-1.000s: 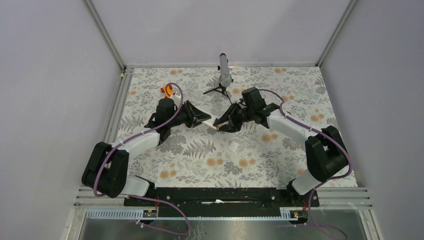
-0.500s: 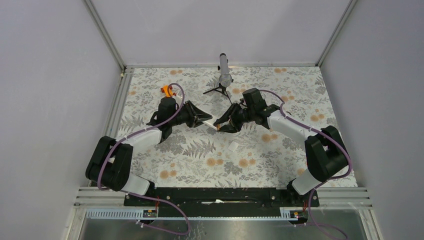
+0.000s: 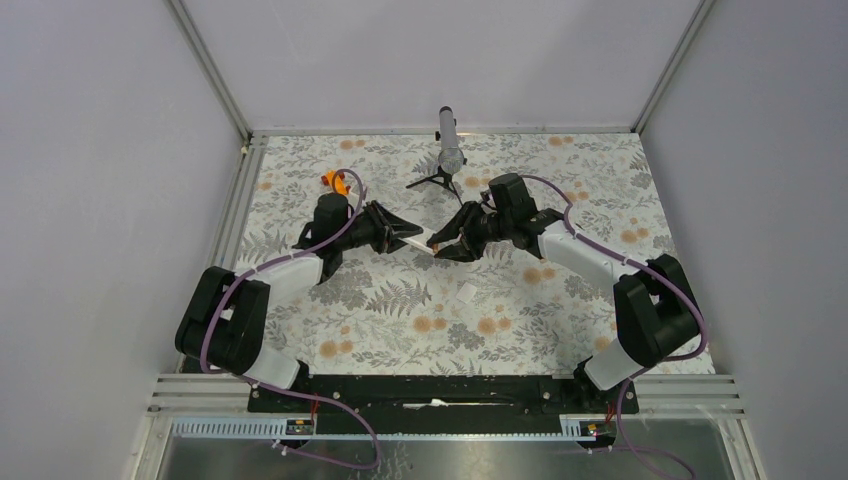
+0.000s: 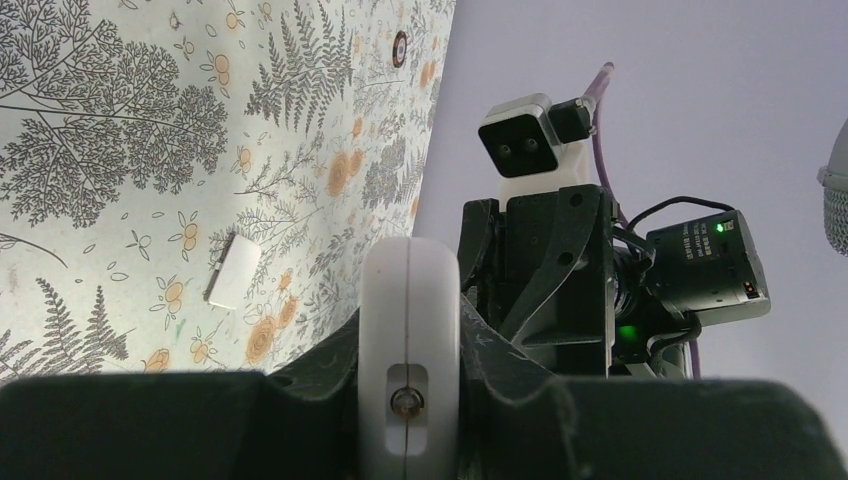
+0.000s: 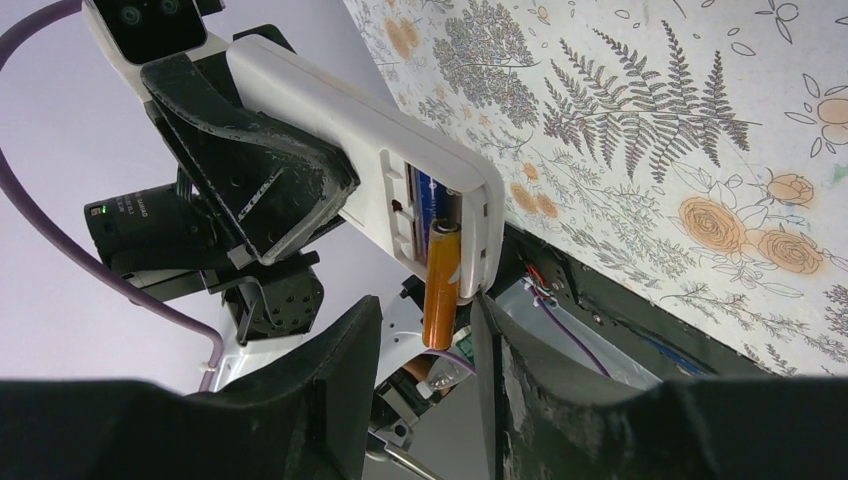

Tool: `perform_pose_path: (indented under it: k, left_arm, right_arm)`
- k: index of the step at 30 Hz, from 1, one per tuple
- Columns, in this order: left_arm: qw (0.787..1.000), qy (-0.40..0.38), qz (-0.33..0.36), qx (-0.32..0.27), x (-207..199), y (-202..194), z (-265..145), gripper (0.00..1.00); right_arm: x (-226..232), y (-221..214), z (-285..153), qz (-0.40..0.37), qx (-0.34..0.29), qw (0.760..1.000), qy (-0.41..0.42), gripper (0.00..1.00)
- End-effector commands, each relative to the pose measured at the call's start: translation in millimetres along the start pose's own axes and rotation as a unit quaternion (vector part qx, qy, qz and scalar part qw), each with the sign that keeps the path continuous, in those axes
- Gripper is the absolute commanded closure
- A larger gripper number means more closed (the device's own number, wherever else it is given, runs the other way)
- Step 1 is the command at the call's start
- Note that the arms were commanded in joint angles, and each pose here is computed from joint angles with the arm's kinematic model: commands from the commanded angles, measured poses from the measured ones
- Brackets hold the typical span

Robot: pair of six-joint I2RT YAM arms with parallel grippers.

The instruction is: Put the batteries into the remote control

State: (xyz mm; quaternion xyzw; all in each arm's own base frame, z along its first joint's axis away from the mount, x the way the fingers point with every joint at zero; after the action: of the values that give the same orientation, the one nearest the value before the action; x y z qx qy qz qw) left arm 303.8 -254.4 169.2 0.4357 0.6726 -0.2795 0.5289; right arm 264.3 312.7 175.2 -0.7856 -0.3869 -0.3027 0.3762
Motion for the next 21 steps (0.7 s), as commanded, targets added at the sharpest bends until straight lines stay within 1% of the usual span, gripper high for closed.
perform_pose_path:
  k: [1, 7, 12, 18, 21]
  left_arm:
    - [0.997, -0.075, 0.022, 0.019, -44.5, -5.0, -7.0, 1.0]
    - [0.995, -0.09, 0.025, 0.016, -48.4, -5.6, -10.9, 1.0]
    - [0.994, -0.099, 0.048, 0.014, -53.0, -8.2, -15.3, 1.0]
    - [0.994, -0.1, 0.054, 0.01, -53.2, -9.2, -17.5, 1.0]
    - [0.993, -0.103, 0.055, 0.009, -55.1, -9.4, -18.2, 1.0]
  right_arm:
    - [11.4, -10.0, -4.3, -0.029, 0.013, 0.999, 0.027, 0.54]
    - [7.5, -8.0, -2.4, -0.021, 0.01, 1.0, 0.018, 0.61]
    - [2.9, -5.0, -1.0, -0.014, 0.003, 1.0, 0.01, 0.63]
    - [-4.2, 0.3, 0.4, -0.001, -0.013, 1.0, -0.008, 0.69]
    - [-5.8, 2.3, 1.0, 0.004, -0.019, 1.0, -0.013, 0.69]
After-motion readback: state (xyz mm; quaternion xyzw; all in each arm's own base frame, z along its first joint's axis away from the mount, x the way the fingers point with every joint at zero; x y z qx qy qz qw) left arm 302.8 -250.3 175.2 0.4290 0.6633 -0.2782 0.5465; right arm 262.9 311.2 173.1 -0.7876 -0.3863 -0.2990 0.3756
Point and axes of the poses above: each gripper's point midway between its finger pads, its own z axis out along the fingers, its own x axis along the line the jaws close on, y = z × x, the point moved 1 cm from there along -z, back along the fingers, and after that the axes turned 7 degrees about z, right-handed, at the moved point
